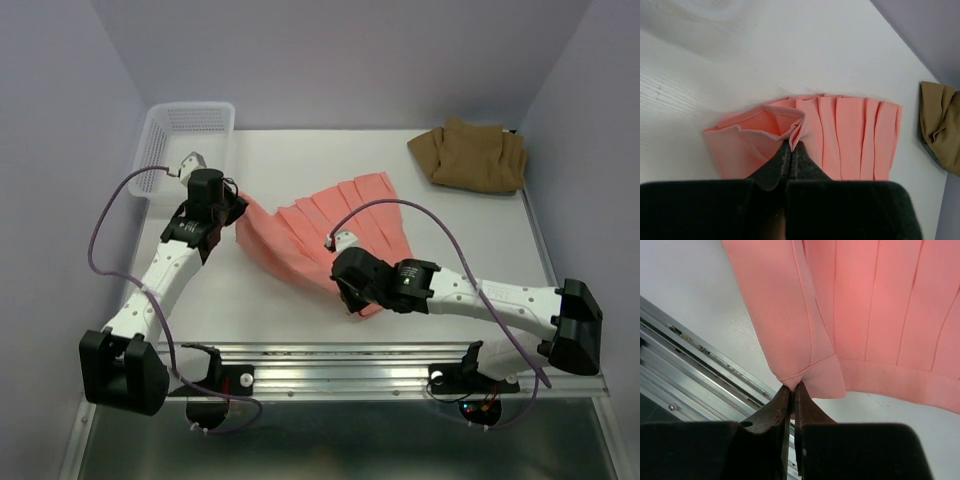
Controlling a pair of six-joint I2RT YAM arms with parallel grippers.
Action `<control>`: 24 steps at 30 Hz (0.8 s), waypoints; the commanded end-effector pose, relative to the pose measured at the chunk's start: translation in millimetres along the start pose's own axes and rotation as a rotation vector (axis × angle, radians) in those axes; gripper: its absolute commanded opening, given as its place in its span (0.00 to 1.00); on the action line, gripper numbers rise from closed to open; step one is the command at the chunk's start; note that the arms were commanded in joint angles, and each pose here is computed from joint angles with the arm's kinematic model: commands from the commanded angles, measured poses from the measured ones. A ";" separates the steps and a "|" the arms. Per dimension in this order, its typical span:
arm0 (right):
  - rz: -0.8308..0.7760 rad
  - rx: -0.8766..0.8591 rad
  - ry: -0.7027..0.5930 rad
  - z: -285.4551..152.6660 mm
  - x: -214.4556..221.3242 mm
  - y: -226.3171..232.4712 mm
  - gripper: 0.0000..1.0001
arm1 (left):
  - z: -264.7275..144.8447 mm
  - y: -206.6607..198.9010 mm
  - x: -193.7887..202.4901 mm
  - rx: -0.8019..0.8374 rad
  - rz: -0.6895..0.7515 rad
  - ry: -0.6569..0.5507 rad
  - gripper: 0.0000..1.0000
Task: Fold and stack the skirts
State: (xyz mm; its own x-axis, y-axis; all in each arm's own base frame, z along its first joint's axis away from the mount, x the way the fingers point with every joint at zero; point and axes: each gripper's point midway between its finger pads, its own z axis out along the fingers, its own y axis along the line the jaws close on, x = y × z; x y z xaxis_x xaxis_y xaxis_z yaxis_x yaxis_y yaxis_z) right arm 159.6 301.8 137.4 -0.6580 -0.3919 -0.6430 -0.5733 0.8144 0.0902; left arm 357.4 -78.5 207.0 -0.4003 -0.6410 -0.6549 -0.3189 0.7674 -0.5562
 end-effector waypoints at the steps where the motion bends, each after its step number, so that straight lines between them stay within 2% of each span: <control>1: 0.066 0.026 -0.033 -11.3 -11.4 -22.5 0.01 | 4.1 -56.7 -24.7 0.143 0.029 -0.042 0.00; 6: 0.107 0.040 -0.041 -15.5 -15.0 -38.1 0.01 | 22.4 -93.2 -27.5 0.176 0.063 -0.031 0.00; 13: 0.175 0.085 -0.057 -19.2 -18.2 -60.7 0.01 | 27.6 -159.6 -39.7 0.281 0.105 -0.044 0.00; 19: 0.249 0.163 -0.067 -24.8 -15.5 -87.1 0.01 | 34.2 -202.7 -31.2 0.332 0.155 -0.034 0.00; 24: 0.280 0.183 -0.073 -29.8 -12.7 -99.7 0.00 | 53.8 -222.0 -17.9 0.339 0.179 -0.002 0.00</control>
State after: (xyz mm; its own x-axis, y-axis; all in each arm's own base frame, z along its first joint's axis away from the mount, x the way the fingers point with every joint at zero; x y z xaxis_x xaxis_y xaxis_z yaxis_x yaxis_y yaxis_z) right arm 209.9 227.4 156.5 -0.7347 -0.1513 -0.6613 -0.3191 0.9373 0.1400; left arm 466.2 -229.4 283.3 -0.4820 -0.4984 -0.7206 0.0045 0.8210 -0.5709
